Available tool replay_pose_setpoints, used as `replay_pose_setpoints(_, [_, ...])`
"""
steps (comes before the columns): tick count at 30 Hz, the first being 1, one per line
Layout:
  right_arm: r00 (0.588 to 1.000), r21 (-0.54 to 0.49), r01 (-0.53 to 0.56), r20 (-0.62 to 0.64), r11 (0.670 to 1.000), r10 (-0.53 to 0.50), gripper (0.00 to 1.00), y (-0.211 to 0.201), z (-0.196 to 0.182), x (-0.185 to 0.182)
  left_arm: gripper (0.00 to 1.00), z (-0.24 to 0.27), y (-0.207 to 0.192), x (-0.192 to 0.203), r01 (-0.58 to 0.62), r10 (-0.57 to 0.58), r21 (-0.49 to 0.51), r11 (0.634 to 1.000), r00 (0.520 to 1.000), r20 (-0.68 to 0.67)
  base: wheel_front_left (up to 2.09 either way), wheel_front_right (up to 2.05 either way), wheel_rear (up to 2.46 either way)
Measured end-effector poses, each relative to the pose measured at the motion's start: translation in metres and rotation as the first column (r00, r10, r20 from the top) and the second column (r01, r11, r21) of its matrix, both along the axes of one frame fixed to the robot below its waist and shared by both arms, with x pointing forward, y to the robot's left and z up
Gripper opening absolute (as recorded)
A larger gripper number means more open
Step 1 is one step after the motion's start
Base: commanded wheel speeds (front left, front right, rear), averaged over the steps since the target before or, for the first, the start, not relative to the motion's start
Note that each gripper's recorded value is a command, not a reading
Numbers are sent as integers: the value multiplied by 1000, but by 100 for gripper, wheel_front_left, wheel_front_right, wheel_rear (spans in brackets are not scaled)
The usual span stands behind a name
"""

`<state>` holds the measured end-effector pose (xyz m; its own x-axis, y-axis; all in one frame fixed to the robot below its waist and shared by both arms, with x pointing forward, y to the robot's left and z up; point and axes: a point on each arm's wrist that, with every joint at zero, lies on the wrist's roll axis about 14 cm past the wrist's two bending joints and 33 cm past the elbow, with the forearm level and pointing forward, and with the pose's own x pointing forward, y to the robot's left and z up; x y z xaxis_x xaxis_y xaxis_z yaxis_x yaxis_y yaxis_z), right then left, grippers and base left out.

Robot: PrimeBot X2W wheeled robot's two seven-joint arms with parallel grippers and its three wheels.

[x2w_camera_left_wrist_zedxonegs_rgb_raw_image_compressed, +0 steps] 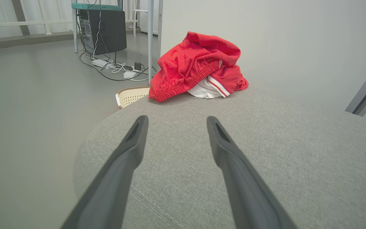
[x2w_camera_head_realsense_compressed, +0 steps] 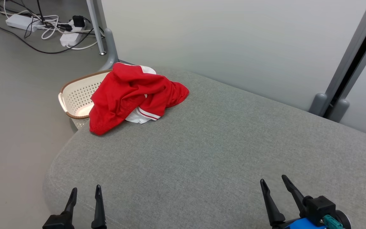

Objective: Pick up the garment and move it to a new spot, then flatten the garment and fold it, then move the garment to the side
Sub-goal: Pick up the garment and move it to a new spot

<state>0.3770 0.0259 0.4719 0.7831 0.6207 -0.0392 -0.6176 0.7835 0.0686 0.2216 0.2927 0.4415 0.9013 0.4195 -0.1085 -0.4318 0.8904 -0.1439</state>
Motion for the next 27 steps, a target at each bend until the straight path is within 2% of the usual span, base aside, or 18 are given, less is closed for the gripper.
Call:
replay_pose_setpoints(8, [1000,0,-27,-6,1000,27,100,9,-2,-2,100,7,15,-10,-53,52,12,999,998,18,0,0,0])
replay_pose_setpoints(15, [1000,-14,21,-14,1000,-21,100,-8,-8,2,100,53,44,-4,-126,114,75,989,983,146,0,0,0])
replay_pose_setpoints(18, [999,-21,48,-8,999,-48,100,-18,-10,6,100,88,62,9,-121,84,179,976,976,201,0,0,0])
replay_pose_setpoints(19, [998,-21,67,12,998,-67,100,-24,-6,11,100,119,76,23,-121,54,267,956,968,245,0,0,0])
replay_pose_setpoints(22, [995,-24,92,38,995,-91,100,-31,-1,20,100,158,89,50,-92,-13,388,917,966,260,0,0,0])
replay_pose_setpoints(27, [990,-34,127,68,991,-124,100,-42,0,35,100,201,100,114,-16,-105,490,871,971,217,0,0,0])
